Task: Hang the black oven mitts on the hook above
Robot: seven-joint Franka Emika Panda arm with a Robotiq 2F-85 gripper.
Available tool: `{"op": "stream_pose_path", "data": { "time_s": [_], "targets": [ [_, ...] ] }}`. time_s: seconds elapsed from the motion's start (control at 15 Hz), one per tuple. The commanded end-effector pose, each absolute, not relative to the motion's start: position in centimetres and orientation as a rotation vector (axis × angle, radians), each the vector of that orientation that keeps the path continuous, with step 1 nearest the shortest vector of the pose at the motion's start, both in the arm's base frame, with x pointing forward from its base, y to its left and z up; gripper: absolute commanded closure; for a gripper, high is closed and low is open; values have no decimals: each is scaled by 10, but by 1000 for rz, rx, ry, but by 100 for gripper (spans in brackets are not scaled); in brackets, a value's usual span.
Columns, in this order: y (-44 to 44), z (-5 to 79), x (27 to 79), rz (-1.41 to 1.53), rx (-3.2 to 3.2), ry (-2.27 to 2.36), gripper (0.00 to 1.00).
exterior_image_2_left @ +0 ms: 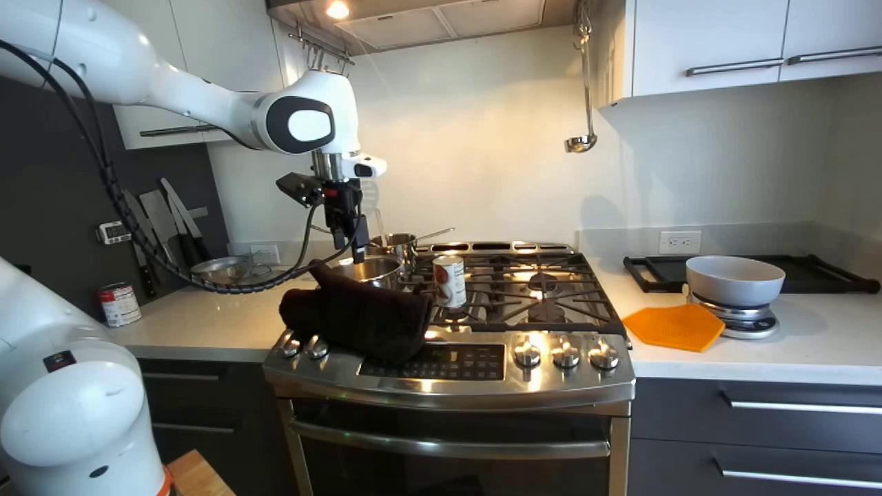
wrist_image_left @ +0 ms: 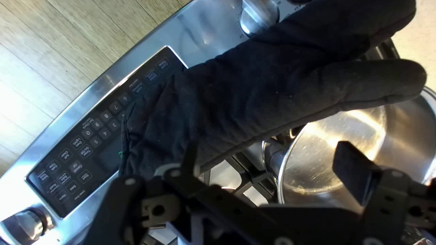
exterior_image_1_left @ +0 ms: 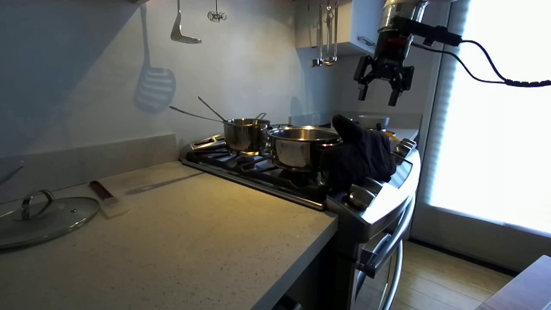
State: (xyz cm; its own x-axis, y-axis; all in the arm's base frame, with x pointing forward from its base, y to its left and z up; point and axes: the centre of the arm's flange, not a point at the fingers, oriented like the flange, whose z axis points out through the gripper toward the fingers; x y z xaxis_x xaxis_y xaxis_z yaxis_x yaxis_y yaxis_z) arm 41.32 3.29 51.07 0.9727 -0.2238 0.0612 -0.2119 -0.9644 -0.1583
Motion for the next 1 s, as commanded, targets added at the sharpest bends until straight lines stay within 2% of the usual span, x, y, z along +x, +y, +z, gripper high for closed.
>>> {"op": "stream_pose_path", "data": {
  "time_s": [0.0,0.33,0.67,0.93],
  "targets": [
    [33,511,413,-118,-2970,330,0],
    [8,500,431,-28,-2843,444,0],
    [-29,481,443,53,-2717,684,0],
    [-25,460,444,102,-2717,965,0]
  ]
}}
